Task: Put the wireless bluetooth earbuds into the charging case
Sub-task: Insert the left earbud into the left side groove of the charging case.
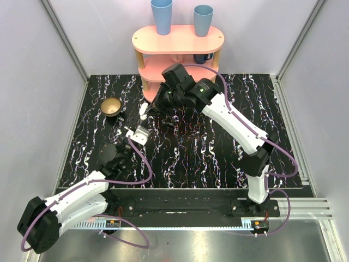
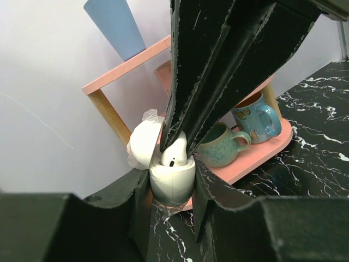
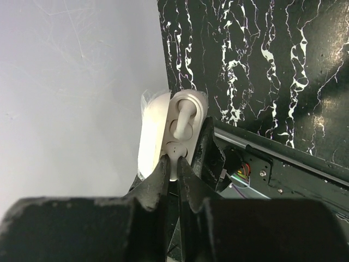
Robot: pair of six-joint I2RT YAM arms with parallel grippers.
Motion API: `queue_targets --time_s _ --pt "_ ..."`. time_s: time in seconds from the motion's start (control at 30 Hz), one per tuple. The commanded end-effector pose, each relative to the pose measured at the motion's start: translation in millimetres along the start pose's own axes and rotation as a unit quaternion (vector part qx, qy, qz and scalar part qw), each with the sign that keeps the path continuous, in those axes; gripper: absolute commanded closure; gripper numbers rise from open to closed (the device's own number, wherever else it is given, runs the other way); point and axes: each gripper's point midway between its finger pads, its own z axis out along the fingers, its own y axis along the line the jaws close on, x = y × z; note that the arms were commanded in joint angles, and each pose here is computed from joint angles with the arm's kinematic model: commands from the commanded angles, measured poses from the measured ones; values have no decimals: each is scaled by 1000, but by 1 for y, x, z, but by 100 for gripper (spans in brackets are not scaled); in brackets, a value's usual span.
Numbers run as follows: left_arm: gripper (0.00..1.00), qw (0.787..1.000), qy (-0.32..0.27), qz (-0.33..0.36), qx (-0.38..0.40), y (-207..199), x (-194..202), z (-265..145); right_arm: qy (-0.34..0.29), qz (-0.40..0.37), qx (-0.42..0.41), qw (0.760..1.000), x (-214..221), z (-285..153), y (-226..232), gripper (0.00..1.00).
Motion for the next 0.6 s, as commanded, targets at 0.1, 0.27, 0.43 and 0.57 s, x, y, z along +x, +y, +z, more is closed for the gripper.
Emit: queue_targets --time_s 0.1,0.27,0.43,0.57 --pt "100 996 -87 -14 -16 16 -54 10 31 -46 2 998 26 10 6 83" --pt "100 996 -85 -21 -20 16 -53 10 15 -69 -2 997 24 1 11 70" --pt "100 996 -82 -31 -29 19 -52 9 -12 -83 -5 996 17 -12 14 67" --pt "100 996 -77 -39 -37 22 -50 9 -20 -95 -12 995 14 -20 17 67"
